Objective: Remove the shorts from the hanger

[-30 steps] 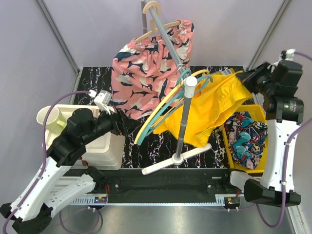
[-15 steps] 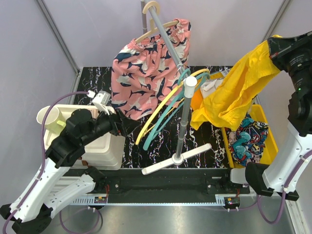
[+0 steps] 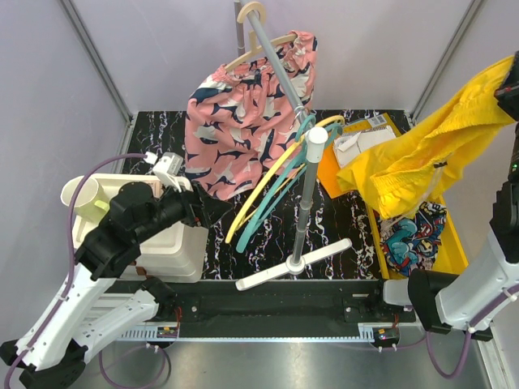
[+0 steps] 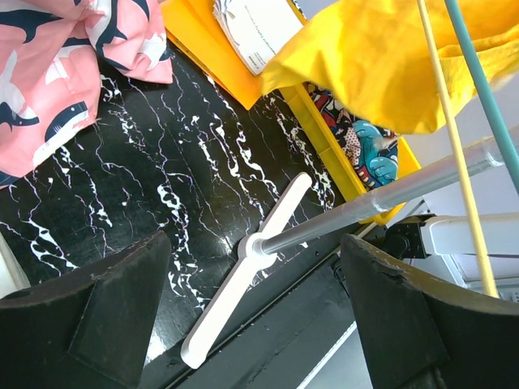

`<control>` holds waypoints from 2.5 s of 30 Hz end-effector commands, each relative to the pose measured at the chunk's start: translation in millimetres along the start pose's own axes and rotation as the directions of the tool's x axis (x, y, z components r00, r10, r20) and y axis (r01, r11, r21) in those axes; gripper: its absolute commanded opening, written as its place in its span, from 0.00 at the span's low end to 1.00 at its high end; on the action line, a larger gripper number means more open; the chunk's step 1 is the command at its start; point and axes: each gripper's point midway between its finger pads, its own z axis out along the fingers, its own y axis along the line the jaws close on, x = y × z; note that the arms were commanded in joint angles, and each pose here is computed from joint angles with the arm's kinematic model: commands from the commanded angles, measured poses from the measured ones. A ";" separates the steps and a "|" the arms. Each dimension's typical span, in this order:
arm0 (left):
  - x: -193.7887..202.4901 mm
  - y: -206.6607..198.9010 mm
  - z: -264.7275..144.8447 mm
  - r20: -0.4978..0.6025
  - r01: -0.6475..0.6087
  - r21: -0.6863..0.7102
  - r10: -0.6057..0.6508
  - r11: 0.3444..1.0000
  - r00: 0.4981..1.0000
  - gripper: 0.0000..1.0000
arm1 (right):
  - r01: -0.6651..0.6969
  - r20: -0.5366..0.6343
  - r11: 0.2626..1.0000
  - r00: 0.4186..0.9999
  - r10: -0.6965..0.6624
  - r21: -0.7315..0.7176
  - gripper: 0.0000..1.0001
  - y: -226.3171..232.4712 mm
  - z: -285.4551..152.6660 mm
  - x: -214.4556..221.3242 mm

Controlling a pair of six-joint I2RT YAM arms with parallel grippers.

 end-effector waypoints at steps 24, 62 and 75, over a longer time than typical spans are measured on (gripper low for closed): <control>-22.0 -11.8 0.4 0.047 0.025 0.015 -0.025 1.000 0.999 0.89 | 0.155 0.283 0.962 0.934 -0.217 0.224 0.00 -44.9 -41.9 -62.6; -16.3 -11.8 -6.3 0.047 -0.046 0.039 0.044 0.998 0.998 0.89 | 0.090 -0.124 0.751 0.992 -0.012 0.654 0.03 -211.8 -40.2 183.5; -17.8 -10.9 -12.6 0.075 -0.045 0.038 0.042 0.998 0.996 0.89 | -0.105 -0.407 0.689 0.740 0.536 0.717 0.00 -218.7 -83.2 378.6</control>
